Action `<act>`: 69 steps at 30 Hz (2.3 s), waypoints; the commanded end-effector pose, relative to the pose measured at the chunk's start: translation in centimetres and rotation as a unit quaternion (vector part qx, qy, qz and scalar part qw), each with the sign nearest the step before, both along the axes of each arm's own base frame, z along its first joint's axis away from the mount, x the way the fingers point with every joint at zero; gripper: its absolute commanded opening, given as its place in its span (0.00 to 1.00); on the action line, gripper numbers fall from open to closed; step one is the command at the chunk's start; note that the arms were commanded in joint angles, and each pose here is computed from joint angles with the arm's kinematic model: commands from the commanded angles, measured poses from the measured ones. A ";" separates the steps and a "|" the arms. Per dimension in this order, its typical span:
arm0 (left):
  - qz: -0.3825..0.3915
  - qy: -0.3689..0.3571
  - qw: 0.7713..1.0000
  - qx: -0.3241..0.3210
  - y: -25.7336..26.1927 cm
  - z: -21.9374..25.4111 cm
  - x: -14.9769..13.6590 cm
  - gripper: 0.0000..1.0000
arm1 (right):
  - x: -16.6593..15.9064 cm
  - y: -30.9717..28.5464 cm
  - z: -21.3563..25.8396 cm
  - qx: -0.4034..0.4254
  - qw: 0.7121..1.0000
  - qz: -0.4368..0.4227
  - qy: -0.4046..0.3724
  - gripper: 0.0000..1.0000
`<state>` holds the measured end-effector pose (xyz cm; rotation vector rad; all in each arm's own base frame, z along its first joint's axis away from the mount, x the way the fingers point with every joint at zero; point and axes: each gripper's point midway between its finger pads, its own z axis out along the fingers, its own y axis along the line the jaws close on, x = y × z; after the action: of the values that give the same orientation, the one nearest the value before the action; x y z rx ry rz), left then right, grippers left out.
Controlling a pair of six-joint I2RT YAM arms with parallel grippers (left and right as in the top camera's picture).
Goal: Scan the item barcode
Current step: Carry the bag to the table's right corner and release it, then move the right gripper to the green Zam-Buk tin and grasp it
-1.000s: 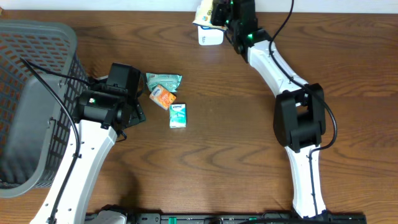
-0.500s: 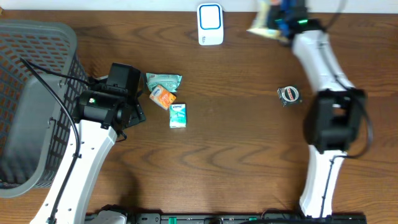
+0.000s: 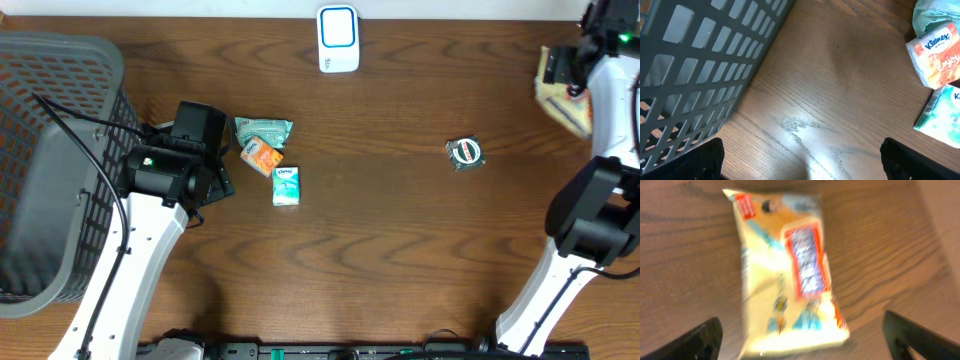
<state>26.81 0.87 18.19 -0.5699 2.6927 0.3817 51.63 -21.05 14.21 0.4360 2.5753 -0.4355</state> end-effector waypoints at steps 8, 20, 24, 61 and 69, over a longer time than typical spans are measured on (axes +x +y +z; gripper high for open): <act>0.007 -0.006 1.000 0.004 0.4 0.3 0.0 0.98 | 1.3 10.7 -0.7 0.267 0.955 0.122 -0.038 0.97; 0.007 -0.006 1.000 0.004 0.4 0.3 0.0 0.98 | -4.7 20.4 -5.4 0.315 0.928 0.155 0.128 0.99; 0.007 -0.006 1.000 0.004 0.4 0.3 0.0 0.98 | -6.5 20.7 -6.5 0.288 0.932 0.130 0.175 0.99; 0.007 -0.006 1.000 0.004 0.4 0.3 0.0 0.98 | -9.2 30.1 -11.3 0.315 0.908 0.164 0.221 0.95; 0.007 -0.005 1.000 0.005 0.3 0.3 0.0 0.98 | -7.4 27.9 -11.6 0.277 0.943 0.023 0.183 0.93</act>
<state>26.81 0.86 18.19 -0.5699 2.6930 0.3812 43.45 7.75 2.84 0.3033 3.0914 0.3593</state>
